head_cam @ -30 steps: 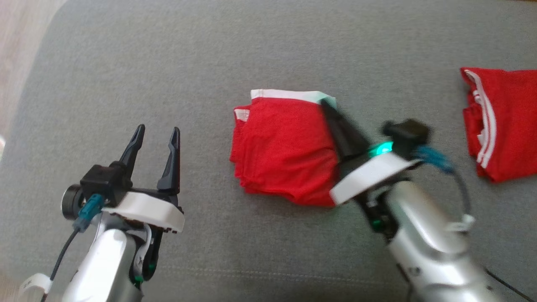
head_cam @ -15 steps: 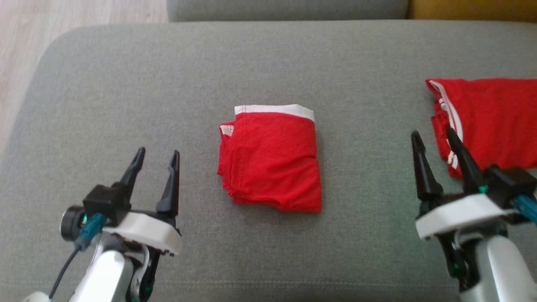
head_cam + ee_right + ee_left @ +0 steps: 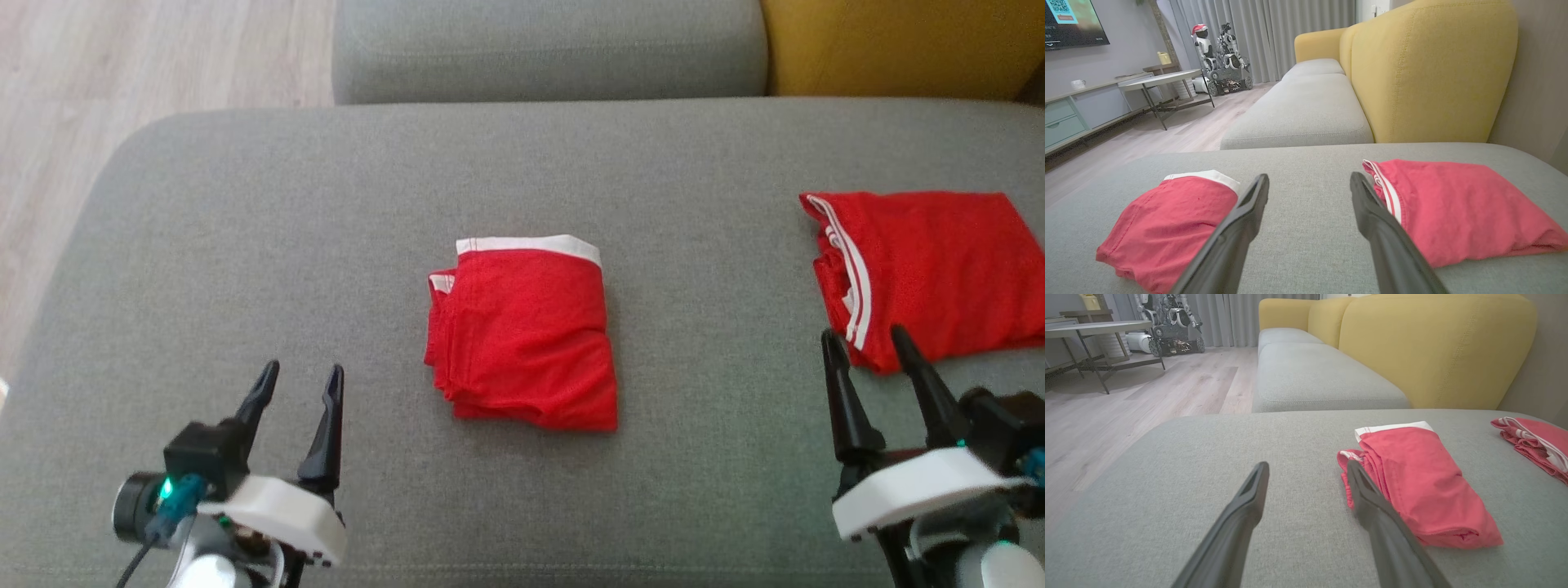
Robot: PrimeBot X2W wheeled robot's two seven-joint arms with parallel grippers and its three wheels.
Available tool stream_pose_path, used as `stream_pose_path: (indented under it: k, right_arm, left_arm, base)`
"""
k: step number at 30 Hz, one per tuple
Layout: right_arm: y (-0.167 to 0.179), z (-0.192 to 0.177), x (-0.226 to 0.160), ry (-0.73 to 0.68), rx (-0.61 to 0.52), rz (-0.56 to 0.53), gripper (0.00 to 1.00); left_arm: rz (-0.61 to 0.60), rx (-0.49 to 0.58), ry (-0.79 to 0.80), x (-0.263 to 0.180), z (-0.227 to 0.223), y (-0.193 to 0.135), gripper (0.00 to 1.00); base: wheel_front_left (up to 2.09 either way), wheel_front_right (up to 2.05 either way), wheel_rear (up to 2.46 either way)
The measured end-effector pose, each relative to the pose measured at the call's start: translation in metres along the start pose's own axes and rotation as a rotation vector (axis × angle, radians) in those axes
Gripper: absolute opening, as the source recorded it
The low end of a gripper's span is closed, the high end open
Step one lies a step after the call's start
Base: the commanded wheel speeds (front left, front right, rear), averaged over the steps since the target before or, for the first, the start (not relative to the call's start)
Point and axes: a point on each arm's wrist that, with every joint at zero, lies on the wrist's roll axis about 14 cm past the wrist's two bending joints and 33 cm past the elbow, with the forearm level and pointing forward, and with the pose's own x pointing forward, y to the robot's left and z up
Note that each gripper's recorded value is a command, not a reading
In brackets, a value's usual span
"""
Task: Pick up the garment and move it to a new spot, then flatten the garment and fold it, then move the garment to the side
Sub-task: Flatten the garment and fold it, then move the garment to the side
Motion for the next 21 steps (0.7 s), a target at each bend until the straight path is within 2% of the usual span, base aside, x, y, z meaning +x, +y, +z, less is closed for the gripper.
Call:
stream_pose_path:
  k: [9,21]
  right_arm:
    - [-0.001,-0.003,-0.015,0.023,0.007,-0.014,1.00]
    - [-0.002,0.000,-0.016,0.017,0.006,-0.019,1.00]
  left_arm:
    - [0.015,0.007,-0.006,-0.014,0.005,0.003,1.00]
    - [0.022,0.014,-0.015,-0.015,0.008,0.004,1.00]
  base:
    - [0.00,0.00,0.00]
    - [0.00,0.00,0.00]
